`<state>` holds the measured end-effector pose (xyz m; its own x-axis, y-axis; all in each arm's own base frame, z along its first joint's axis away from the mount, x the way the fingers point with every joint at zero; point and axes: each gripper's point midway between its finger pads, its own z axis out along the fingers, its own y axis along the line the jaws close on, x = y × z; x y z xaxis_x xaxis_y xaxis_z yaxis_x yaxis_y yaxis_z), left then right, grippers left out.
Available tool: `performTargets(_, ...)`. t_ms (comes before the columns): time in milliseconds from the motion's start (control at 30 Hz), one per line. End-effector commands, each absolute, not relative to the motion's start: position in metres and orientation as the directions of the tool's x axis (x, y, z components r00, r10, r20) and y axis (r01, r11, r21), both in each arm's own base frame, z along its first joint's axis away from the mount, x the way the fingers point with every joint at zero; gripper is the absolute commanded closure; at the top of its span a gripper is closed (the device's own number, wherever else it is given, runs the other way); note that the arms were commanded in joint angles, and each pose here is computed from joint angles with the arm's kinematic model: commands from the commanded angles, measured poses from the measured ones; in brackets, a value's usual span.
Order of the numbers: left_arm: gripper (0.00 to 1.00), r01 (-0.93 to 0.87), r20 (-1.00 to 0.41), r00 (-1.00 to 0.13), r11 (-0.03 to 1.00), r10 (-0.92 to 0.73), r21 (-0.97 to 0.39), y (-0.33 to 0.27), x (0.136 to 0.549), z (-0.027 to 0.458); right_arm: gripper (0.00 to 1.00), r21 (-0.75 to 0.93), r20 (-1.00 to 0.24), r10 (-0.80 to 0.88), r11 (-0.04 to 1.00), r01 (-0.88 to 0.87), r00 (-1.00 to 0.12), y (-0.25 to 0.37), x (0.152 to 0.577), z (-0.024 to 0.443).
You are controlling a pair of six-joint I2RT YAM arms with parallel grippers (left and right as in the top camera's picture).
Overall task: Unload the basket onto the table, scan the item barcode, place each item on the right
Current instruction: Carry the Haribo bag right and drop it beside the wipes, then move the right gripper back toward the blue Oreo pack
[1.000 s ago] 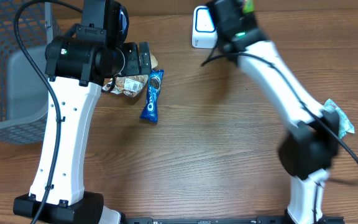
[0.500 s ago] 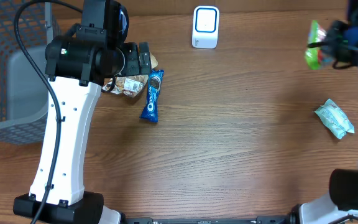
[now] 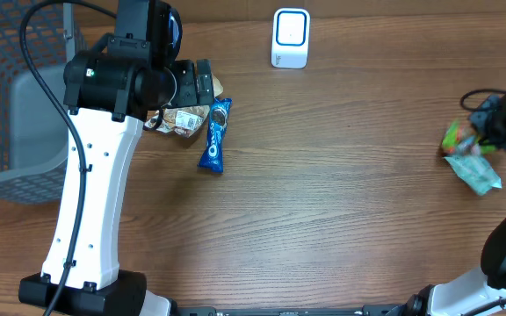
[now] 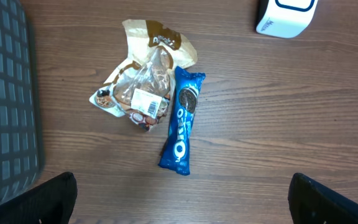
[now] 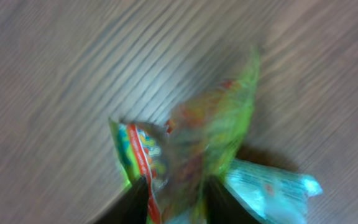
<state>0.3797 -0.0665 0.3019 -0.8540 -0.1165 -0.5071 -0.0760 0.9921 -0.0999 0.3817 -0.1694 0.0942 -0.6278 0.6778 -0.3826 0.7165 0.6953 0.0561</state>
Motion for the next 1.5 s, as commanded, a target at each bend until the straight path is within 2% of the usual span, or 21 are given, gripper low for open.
performTargets(0, 0.00, -0.084, -0.503, -0.855, 0.991, -0.127, -0.107, -0.067, 0.382, 0.300, 0.60, 0.078, -0.375, 0.647, 0.736, 0.673, -0.664, -0.159, 0.381, 0.085)
performTargets(200, 0.00, -0.084, -0.503, -0.855, 0.991, -0.127, -0.107, -0.067, 0.382, 0.300, 0.49, 0.110, -0.370, 0.647, 0.743, 0.660, -0.667, -0.154, 0.386, 0.088)
performTargets(333, 0.00, -0.084, -0.503, -0.855, 0.991, -0.127, -0.107, -0.067, 0.382, 0.300, 0.43, 0.187, -0.356, 0.606, 0.792, 0.581, -0.711, -0.138, 0.397, 0.103)
performTargets(467, 0.00, -0.084, -0.503, -0.855, 0.991, -0.127, -0.107, -0.067, 0.382, 0.300, 0.41, 0.252, -0.359, 0.591, 0.806, 0.535, -0.722, -0.124, 0.411, 0.131)
performTargets(667, 0.01, -0.084, -0.503, -0.855, 0.991, -0.127, -0.106, -0.067, 0.382, 0.300, 0.41, 0.443, -0.397, 0.475, 0.849, 0.289, -0.786, -0.055, 0.444, 0.193)
performTargets(800, 0.00, -0.084, -0.503, -0.855, 0.991, -0.127, -0.107, -0.067, 0.382, 0.300, 0.40, 0.544, -0.421, 0.367, 0.834, 0.093, -0.829, 0.015, 0.457, 0.211)
performTargets(933, 0.00, -0.084, -0.503, -0.855, 0.991, -0.127, -0.107, -0.067, 0.382, 0.300, 0.38, 0.524, -0.465, 0.244, 0.851, -0.042, -0.851, 0.081, 0.461, 0.214)
performTargets(1133, 0.00, -0.084, -0.503, -0.855, 0.991, -0.127, -0.107, -0.067, 0.382, 0.300, 0.40, 0.492, -0.477, 0.148, 0.861, -0.124, -0.866, 0.181, 0.466, 0.188)
performTargets(1333, 0.00, -0.084, -0.503, -0.855, 0.991, -0.127, -0.106, -0.067, 0.382, 0.300, 0.40, 0.477, -0.465, 0.077, 0.861, -0.176, -0.882, 0.250, 0.460, 0.152)
performTargets(1467, 0.00, -0.084, -0.503, -0.855, 0.991, -0.127, -0.107, -0.067, 0.382, 0.300, 0.40, 0.499, -0.443, 0.076, 0.849, -0.176, -0.893, 0.275, 0.458, 0.135)
